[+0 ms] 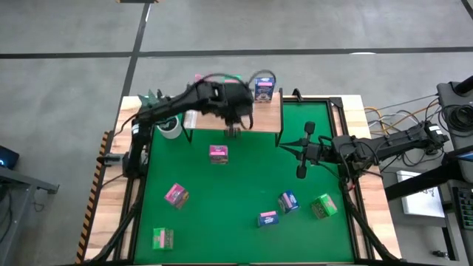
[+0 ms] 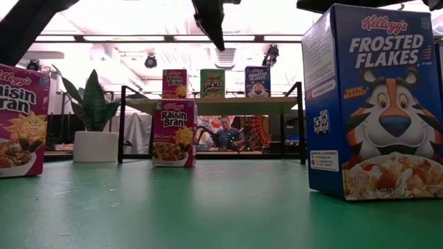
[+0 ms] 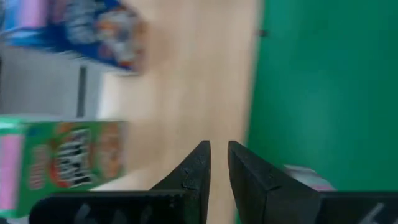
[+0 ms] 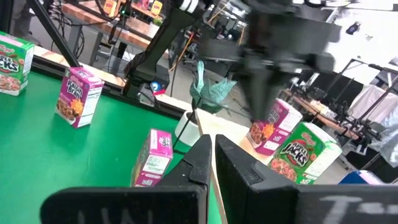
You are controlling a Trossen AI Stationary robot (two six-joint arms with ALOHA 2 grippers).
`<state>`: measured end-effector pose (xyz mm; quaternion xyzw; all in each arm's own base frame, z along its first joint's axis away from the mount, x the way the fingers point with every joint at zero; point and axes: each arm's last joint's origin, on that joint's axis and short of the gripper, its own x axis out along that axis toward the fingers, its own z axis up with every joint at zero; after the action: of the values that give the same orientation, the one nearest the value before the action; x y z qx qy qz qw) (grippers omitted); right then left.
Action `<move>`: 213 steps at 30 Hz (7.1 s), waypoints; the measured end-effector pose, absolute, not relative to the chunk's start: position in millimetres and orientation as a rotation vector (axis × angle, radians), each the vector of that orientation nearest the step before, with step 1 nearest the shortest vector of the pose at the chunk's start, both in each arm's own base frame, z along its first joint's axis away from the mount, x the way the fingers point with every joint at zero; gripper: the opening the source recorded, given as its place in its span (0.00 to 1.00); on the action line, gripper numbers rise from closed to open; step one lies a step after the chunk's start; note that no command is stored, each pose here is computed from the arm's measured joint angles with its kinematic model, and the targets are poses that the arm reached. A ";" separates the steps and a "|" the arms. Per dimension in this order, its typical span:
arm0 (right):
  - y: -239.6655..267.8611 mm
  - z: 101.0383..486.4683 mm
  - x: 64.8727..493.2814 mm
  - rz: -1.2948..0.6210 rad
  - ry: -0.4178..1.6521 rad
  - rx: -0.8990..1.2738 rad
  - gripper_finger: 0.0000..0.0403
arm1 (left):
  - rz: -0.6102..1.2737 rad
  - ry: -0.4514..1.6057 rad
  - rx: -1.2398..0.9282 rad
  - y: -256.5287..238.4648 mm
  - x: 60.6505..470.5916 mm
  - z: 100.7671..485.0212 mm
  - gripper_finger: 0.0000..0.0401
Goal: Stack cereal on shelf
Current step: Put the bottom pink cereal box on the shelf aligned with the other pink cereal box
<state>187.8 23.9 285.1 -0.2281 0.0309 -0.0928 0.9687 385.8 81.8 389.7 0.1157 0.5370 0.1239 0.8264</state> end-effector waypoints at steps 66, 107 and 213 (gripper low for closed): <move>24.4 295.1 187.7 -0.196 -0.031 -0.565 0.03 | 0.871 1.354 -0.723 -134.2 213.2 269.0 0.63; 24.4 294.6 187.7 -0.194 -0.027 -0.560 0.03 | 0.719 1.356 -0.591 -134.4 218.2 274.1 0.40; 24.5 291.7 188.4 -0.186 -0.002 -0.538 0.03 | 0.615 0.912 0.142 157.4 307.7 397.5 0.33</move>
<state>188.4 24.5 291.7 -0.2654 -0.0008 -0.0919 0.9598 307.7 157.4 397.5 0.0674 0.4331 0.2921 0.8500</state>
